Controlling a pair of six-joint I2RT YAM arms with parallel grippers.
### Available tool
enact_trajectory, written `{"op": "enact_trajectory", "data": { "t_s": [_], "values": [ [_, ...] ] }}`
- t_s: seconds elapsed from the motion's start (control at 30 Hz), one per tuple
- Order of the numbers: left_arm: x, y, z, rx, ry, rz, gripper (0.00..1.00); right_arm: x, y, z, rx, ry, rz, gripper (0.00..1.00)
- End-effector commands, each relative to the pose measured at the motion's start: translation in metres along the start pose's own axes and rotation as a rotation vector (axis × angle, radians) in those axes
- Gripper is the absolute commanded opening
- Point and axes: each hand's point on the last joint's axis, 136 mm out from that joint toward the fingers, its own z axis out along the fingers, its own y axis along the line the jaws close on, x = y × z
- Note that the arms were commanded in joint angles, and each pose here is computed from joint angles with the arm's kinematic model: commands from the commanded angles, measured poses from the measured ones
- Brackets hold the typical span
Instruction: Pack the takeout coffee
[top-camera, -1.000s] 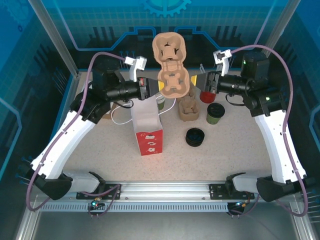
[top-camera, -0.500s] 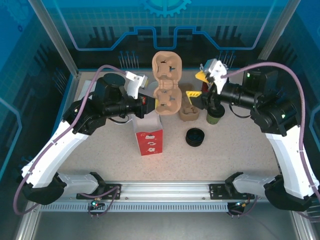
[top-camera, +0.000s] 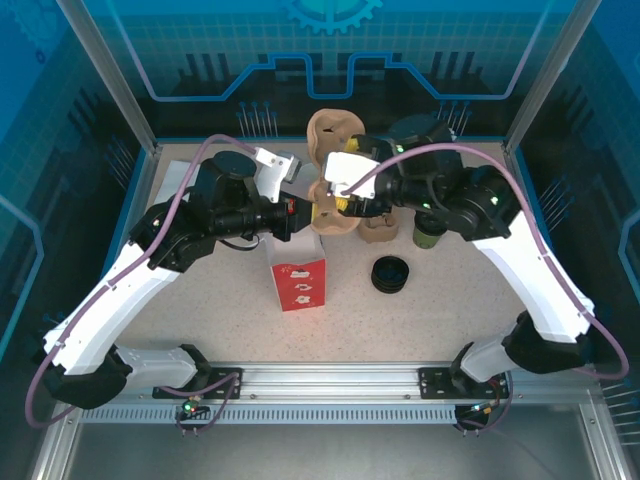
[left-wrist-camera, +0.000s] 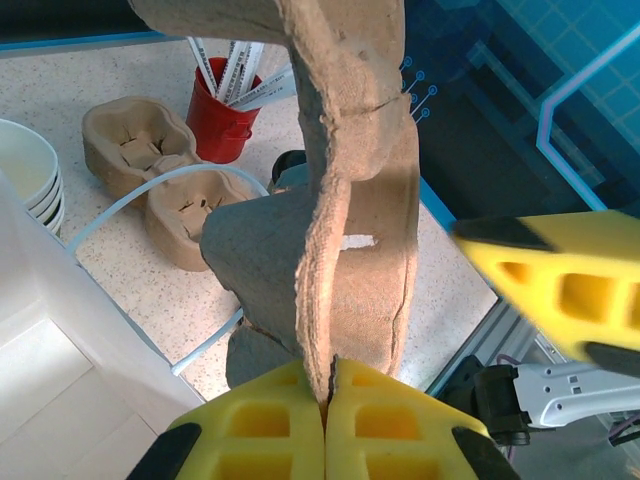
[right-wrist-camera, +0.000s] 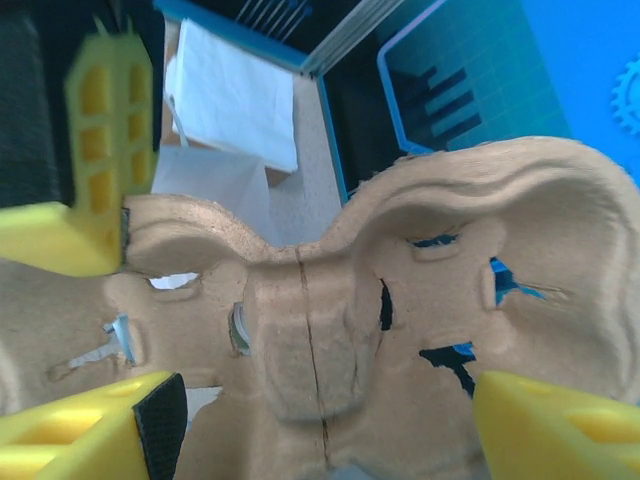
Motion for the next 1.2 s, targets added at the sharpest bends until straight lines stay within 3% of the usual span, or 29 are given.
{"op": "enact_trajectory", "data": {
  "t_s": [0.0, 0.27, 0.77, 1.03, 1.17],
  "values": [
    [-0.002, -0.003, -0.008, 0.004, -0.026, 0.022, 0.00, 0.002, -0.004, -0.001, 0.023, 0.049, -0.056, 0.76],
    [-0.002, -0.004, -0.008, 0.010, -0.029, 0.026, 0.00, 0.007, 0.003, 0.020, -0.016, 0.088, -0.050, 0.67],
    [-0.003, -0.003, -0.010, 0.002, -0.038, 0.029, 0.00, 0.011, 0.009, 0.030, -0.051, 0.112, -0.018, 0.38],
    [-0.004, 0.005, -0.030, -0.051, -0.071, 0.043, 0.28, 0.008, 0.005, 0.027, -0.036, 0.104, -0.014, 0.34],
    [-0.002, 0.011, -0.049, -0.090, -0.095, 0.033, 0.48, 0.004, -0.001, 0.025, -0.019, 0.091, -0.017, 0.34]
  ]
}}
